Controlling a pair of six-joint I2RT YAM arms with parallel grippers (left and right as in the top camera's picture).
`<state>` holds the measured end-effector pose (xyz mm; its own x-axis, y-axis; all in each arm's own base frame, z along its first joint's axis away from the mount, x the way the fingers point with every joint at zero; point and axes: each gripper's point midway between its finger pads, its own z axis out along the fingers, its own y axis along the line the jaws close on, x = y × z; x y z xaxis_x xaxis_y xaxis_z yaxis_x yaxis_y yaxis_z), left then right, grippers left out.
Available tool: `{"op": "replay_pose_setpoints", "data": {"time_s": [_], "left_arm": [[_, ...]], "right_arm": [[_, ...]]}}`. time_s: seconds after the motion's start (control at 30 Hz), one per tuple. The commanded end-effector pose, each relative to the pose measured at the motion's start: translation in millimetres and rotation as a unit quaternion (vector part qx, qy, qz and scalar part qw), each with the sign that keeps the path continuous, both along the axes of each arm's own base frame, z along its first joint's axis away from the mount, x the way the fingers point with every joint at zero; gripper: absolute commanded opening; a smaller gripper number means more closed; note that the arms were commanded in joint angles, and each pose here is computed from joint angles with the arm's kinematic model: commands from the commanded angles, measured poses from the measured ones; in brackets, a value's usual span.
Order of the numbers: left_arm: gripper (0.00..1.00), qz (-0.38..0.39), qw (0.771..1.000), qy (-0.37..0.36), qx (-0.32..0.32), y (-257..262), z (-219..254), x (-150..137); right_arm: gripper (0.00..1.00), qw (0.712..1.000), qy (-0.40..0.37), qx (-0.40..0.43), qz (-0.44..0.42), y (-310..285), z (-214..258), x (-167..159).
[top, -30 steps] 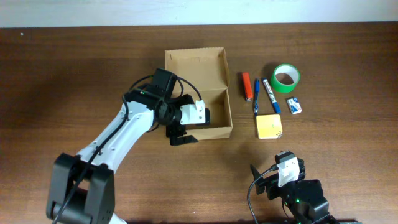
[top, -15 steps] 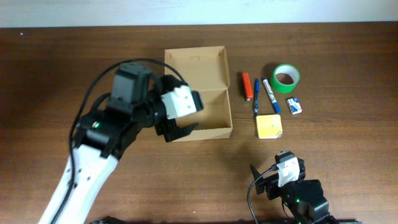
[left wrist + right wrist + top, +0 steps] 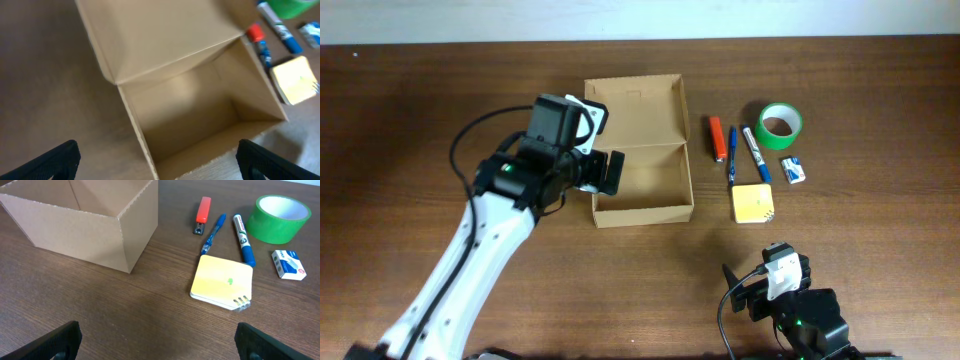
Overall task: Pack container
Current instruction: 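Release the box and retract the left gripper toward the front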
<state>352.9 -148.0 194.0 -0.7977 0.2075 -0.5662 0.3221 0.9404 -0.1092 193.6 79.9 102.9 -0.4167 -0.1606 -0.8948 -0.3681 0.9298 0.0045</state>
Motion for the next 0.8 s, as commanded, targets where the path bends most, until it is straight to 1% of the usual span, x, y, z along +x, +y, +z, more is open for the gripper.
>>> {"op": "replay_pose_setpoints", "data": {"time_s": [0.0,0.13,0.23,0.47,0.57,0.77], "left_arm": [[0.99,0.071,0.996,0.045,-0.012,4.4,-24.6,6.1],[0.99,0.063,0.997,0.047,-0.018,1.7,-23.4,4.3],[1.0,0.015,0.999,0.036,-0.013,-1.6,-12.4,-5.6],[1.0,-0.047,0.997,0.063,0.018,13.2,6.0,-60.8],[1.0,-0.076,0.996,0.05,0.01,16.1,25.5,-85.5],[1.0,-0.089,0.996,0.016,0.008,32.0,56.1,-127.7]], "right_arm": [[0.99,1.0,-0.003,0.001,-0.006,-1.4,-0.5,0.9],[0.99,1.0,-0.003,0.001,-0.006,-1.4,-0.5,0.9],[0.99,1.0,-0.003,0.001,-0.006,-1.4,-0.5,0.9],[0.99,1.0,-0.003,0.001,-0.006,-1.4,-0.5,0.9],[0.99,1.0,-0.003,0.001,-0.006,-1.4,-0.5,0.9],[0.99,1.0,-0.003,0.001,-0.006,-1.4,-0.5,0.9]]}}
